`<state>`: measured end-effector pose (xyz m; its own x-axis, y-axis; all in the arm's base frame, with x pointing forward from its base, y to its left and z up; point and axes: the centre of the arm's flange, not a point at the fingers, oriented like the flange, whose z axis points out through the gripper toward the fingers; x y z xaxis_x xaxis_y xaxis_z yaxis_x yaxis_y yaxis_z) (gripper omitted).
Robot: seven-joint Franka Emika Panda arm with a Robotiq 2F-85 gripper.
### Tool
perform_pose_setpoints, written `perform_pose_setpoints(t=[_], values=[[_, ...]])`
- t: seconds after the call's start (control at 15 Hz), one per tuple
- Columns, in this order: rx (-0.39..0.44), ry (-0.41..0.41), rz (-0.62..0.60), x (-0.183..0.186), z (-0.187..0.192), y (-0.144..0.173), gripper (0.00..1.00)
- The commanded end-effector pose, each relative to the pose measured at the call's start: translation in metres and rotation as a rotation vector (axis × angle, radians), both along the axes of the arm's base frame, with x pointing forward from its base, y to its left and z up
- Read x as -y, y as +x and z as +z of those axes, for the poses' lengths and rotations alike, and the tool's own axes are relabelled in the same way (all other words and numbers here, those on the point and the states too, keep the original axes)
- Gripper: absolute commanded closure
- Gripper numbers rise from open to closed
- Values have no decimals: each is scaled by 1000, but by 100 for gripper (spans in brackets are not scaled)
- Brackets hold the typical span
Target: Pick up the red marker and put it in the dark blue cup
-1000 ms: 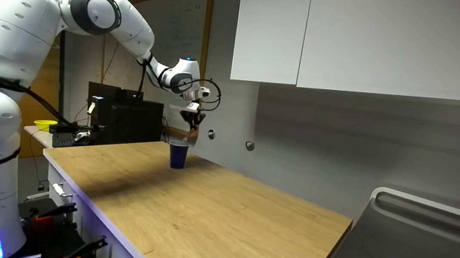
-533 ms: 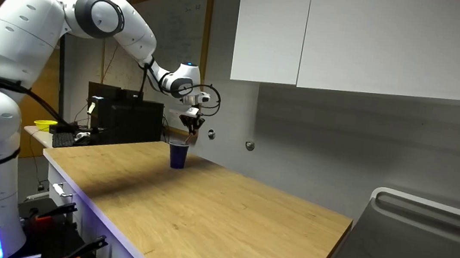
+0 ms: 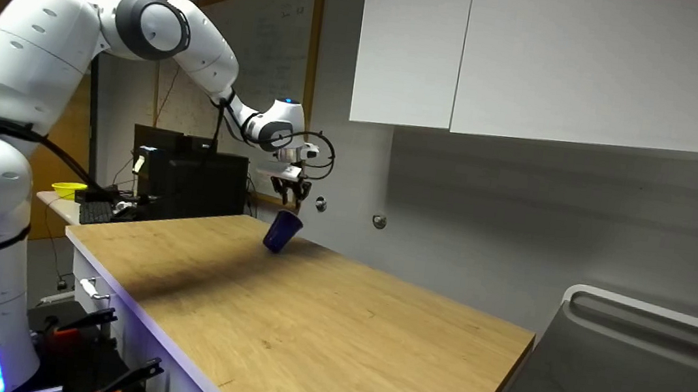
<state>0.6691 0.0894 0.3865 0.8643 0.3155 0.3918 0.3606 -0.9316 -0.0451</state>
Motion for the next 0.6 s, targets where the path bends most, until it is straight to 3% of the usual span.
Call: perform_pose_setpoints(t=[0.0, 0.2, 0.53], values=[[9, 3, 28, 4, 2, -4, 17], [13, 6, 47, 5, 6, -6, 0], [5, -27, 36, 0, 24, -29, 0]])
